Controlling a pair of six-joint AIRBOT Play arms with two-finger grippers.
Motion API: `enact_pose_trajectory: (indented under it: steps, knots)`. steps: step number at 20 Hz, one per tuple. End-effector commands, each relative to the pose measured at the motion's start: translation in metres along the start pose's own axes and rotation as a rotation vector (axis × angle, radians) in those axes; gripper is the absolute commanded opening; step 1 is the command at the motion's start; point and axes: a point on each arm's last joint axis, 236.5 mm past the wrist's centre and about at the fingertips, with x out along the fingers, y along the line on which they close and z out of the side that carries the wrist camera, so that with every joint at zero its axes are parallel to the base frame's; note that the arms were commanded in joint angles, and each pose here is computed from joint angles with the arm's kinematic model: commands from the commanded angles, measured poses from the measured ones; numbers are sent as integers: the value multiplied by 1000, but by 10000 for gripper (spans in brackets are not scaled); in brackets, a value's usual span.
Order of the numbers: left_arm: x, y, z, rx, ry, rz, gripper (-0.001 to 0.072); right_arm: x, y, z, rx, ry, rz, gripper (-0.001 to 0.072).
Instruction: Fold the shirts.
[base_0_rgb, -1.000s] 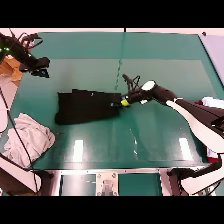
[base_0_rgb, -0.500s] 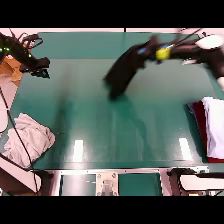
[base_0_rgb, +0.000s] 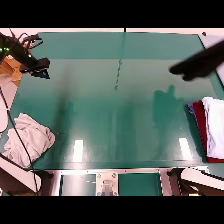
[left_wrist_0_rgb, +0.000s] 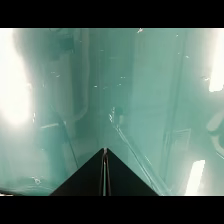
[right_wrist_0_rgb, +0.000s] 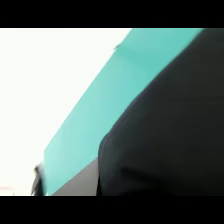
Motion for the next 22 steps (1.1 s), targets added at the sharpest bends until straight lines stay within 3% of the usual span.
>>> enact_pose_trajectory:
  steps: [1, 9, 20, 21, 22]
  knots:
    - [0, 0, 0, 0, 0, 0, 25, -64, -88, 20, 155, -86, -270, 19]
    - [0, -4, 0, 5, 1, -16, 26, -162, -232, -29, 322, -132, -737, 19]
    - [0, -13, 0, 12, -1, -56, 26, -160, -328, -109, 376, 79, -920, 43]
    - [0, -13, 0, 12, -2, -56, 25, -161, -333, -121, 395, 117, -936, 225]
    - [-1, -13, 0, 13, -2, -57, 25, -164, -337, -134, 413, 160, -956, 500]
